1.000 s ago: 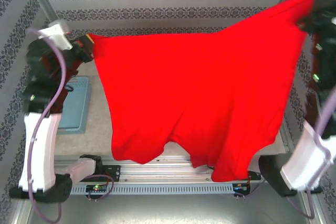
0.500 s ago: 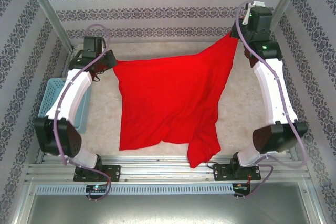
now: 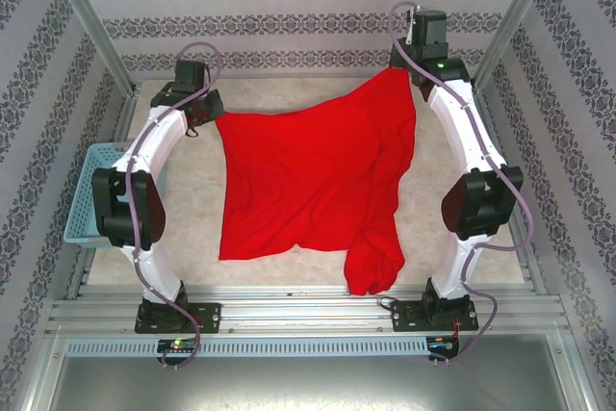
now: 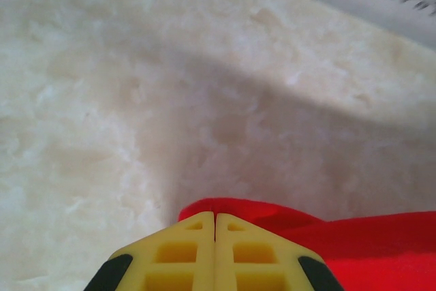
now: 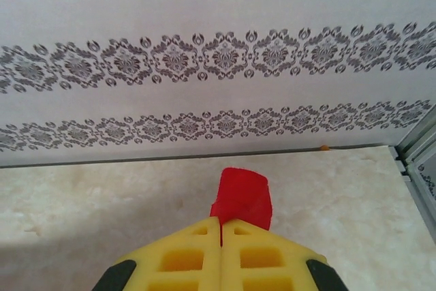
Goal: Fold the inside-out t-shirt
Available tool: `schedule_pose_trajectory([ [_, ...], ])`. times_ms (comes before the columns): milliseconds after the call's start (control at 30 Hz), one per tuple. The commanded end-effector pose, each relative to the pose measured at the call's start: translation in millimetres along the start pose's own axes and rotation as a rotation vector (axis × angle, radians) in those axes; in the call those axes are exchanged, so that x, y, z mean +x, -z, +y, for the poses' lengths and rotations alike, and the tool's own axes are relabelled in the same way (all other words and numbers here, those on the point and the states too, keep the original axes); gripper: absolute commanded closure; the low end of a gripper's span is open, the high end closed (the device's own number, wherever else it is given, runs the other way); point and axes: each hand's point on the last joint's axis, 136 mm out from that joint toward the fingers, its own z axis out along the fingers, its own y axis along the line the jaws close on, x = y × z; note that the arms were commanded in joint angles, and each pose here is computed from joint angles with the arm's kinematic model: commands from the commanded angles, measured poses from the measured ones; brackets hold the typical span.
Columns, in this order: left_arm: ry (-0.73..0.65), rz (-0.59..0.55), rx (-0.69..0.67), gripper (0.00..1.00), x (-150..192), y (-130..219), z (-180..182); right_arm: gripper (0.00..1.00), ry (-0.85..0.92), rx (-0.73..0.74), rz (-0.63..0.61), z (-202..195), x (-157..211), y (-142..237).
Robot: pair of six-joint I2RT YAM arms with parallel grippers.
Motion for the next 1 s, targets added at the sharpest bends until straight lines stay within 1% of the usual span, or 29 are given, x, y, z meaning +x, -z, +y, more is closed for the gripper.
schedule_pose_trajectory([
  [0, 0.018, -0.16, 0.115, 1.0, -40.8, 78.7, -19.6, 1.0, -0.023, 0.002, -0.237, -3.7, -75.3, 107.3],
  [100, 0.057, -0.251, 0.238, 1.0, -51.3, 141.1, -31.9, 1.0, -0.046, 0.001, -0.363, -12.5, -97.7, 176.3],
  [200, 0.09, -0.305, 0.358, 1.0, -55.8, 198.7, -40.1, 1.0, -0.07, 0.033, -0.47, -31.6, -113.9, 238.1],
  [300, 0.096, -0.343, 0.425, 1.0, -55.5, 250.1, -42.3, 1.0, -0.086, 0.056, -0.556, -49.5, -124.7, 290.3],
  [400, 0.106, -0.362, 0.487, 1.0, -53.6, 296.5, -42.8, 1.0, -0.08, 0.051, -0.643, -57.6, -135.0, 340.1],
  [467, 0.108, -0.332, 0.531, 1.0, -51.1, 317.6, -46.6, 1.0, -0.063, 0.033, -0.696, -57.7, -141.5, 368.3],
  [600, 0.096, -0.316, 0.496, 1.0, -45.4, 346.8, -43.8, 1.0, -0.037, 0.014, -0.765, -57.4, -152.4, 414.4],
  [667, 0.083, -0.33, 0.499, 1.0, -43.1, 361.4, -44.3, 1.0, -0.03, -0.023, -0.8, -53.4, -155.1, 435.1],
  [800, 0.067, -0.356, 0.561, 1.0, -39.4, 388.9, -53.3, 1.0, -0.033, -0.101, -0.871, -46.0, -157.5, 474.3],
  [900, 0.058, -0.397, 0.581, 1.0, -41.7, 406.6, -56.0, 1.0, -0.044, -0.103, -0.919, -48.7, -162.4, 497.4],
  [967, 0.06, -0.44, 0.564, 1.0, -44.9, 416.7, -52.5, 1.0, -0.045, -0.09, -0.938, -50.9, -167.8, 504.8],
])
